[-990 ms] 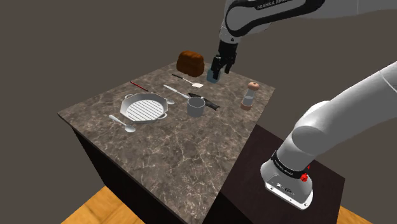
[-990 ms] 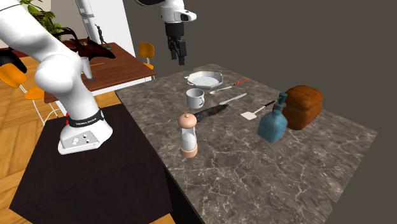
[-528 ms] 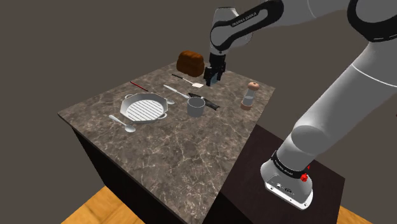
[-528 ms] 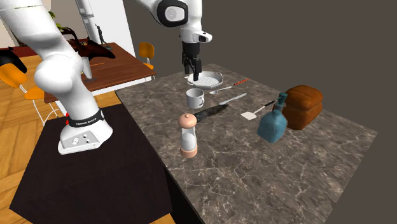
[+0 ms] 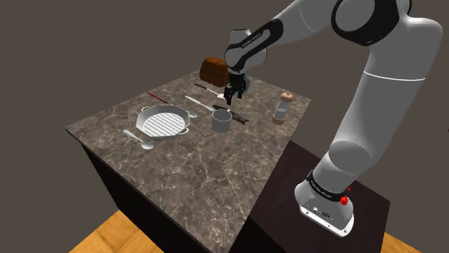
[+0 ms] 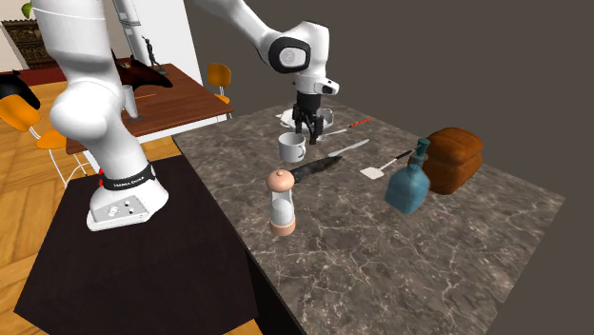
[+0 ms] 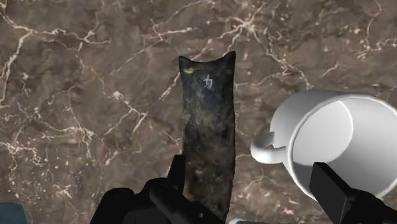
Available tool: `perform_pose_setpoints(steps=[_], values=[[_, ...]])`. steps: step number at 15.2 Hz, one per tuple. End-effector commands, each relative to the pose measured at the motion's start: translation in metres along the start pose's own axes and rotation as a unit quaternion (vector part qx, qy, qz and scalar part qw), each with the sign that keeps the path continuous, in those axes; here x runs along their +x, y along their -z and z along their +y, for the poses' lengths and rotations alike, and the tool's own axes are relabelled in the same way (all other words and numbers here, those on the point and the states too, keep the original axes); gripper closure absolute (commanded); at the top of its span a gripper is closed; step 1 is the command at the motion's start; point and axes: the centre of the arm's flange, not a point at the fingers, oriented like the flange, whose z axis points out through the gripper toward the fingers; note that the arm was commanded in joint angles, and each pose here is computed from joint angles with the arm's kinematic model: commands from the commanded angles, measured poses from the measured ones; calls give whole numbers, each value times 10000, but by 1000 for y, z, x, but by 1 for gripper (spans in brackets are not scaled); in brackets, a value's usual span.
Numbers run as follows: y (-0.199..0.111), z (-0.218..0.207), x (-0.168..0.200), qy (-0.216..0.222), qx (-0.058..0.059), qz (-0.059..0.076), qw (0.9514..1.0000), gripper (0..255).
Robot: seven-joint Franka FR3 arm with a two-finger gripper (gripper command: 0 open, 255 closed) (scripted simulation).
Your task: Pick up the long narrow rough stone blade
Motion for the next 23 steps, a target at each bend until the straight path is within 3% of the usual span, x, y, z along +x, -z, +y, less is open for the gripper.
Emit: perform_pose_setpoints(steps=[1,6,15,16,23], values=[[-20,8,17,29,-4,-68,10000,0],[-69,26,55,91,-18,-221,9997,0],[-108,25,58,91,-18,-221,9997,0],[-108,25,58,91,-19,-221,9997,255],[-108,25,58,91,-19,-221,9997,255]])
